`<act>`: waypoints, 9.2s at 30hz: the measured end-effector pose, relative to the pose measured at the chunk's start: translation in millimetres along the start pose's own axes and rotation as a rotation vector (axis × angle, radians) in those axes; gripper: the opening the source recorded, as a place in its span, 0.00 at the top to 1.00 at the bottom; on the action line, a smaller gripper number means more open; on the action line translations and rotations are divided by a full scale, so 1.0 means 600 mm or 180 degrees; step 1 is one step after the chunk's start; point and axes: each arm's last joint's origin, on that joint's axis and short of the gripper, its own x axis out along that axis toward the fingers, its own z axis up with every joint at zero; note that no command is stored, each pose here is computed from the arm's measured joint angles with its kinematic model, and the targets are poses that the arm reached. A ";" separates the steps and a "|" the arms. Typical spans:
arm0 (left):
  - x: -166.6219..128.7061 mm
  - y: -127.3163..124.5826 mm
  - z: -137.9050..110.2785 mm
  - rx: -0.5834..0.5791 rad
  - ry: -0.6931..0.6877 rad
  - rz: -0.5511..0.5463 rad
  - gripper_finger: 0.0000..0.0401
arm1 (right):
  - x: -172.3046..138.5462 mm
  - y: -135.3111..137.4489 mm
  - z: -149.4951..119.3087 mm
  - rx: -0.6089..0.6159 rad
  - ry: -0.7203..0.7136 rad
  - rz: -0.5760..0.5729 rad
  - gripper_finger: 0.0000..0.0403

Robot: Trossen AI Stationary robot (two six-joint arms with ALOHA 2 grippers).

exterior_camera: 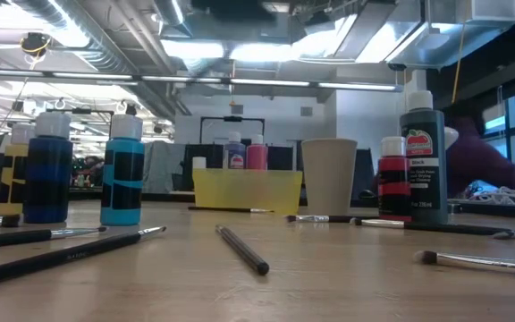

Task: Pick & Place Paint Supplies
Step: Put the black paintbrush into the white cup, then put the large black paint bottle into the yellow bin

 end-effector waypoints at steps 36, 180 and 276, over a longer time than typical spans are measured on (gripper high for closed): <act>-0.034 -0.039 -0.052 -0.0626 -0.2718 -0.0425 0.99 | 0.100 -0.017 -0.015 -0.0477 -0.1806 0.0223 0.45; -0.105 0.016 -0.086 -0.0852 -0.1044 -0.0033 0.69 | 0.165 -0.340 -0.125 0.0115 -0.1379 -0.0039 0.97; -0.103 0.014 -0.091 -0.0827 -0.0917 -0.0045 0.69 | 0.169 -0.341 -0.138 0.0296 -0.1109 -0.0035 0.54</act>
